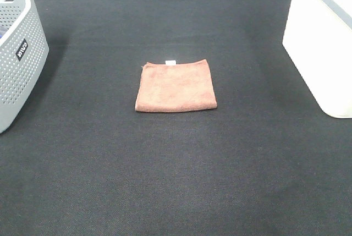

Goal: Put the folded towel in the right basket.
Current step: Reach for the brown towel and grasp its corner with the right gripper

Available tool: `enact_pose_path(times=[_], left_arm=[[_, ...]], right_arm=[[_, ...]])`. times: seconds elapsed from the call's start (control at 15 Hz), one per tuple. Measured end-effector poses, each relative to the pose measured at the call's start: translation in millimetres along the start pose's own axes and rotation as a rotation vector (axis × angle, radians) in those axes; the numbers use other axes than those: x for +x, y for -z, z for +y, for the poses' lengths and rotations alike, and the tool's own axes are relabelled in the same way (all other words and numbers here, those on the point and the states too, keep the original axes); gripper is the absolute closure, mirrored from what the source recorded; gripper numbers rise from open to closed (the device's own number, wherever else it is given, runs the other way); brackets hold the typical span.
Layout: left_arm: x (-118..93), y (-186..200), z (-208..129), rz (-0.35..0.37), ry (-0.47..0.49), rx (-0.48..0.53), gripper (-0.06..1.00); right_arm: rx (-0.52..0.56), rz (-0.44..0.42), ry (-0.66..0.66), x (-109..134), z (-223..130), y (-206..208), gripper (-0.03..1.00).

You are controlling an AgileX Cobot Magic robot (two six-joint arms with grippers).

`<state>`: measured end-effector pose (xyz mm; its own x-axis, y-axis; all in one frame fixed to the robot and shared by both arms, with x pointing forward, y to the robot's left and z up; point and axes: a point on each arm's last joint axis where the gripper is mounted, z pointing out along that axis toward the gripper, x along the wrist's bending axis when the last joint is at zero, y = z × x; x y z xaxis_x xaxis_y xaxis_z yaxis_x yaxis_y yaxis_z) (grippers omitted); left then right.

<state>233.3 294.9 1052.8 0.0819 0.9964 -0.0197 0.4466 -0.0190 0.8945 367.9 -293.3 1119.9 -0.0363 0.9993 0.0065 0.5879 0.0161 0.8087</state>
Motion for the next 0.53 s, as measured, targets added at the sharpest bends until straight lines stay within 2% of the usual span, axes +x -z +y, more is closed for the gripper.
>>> enact_pose_path(times=[0.13,0.2,0.33,0.53], left_arm=[[0.0,0.0,0.0,0.000,0.000,0.000,0.07],[0.0,0.0,0.0,0.000,0.000,0.000,0.07],[0.0,0.0,0.0,0.000,0.000,0.000,0.07],[0.0,0.0,0.0,0.000,0.000,0.000,0.07]], right_arm=[[0.057,0.027,-0.028,2.9,43.1,-30.4,0.32],[0.057,0.027,-0.028,2.9,43.1,-30.4,0.32],[0.090,0.057,-0.035,6.0,72.5,-57.3,0.32],[0.138,0.152,-0.052,19.4,110.8,-108.8,0.32]])
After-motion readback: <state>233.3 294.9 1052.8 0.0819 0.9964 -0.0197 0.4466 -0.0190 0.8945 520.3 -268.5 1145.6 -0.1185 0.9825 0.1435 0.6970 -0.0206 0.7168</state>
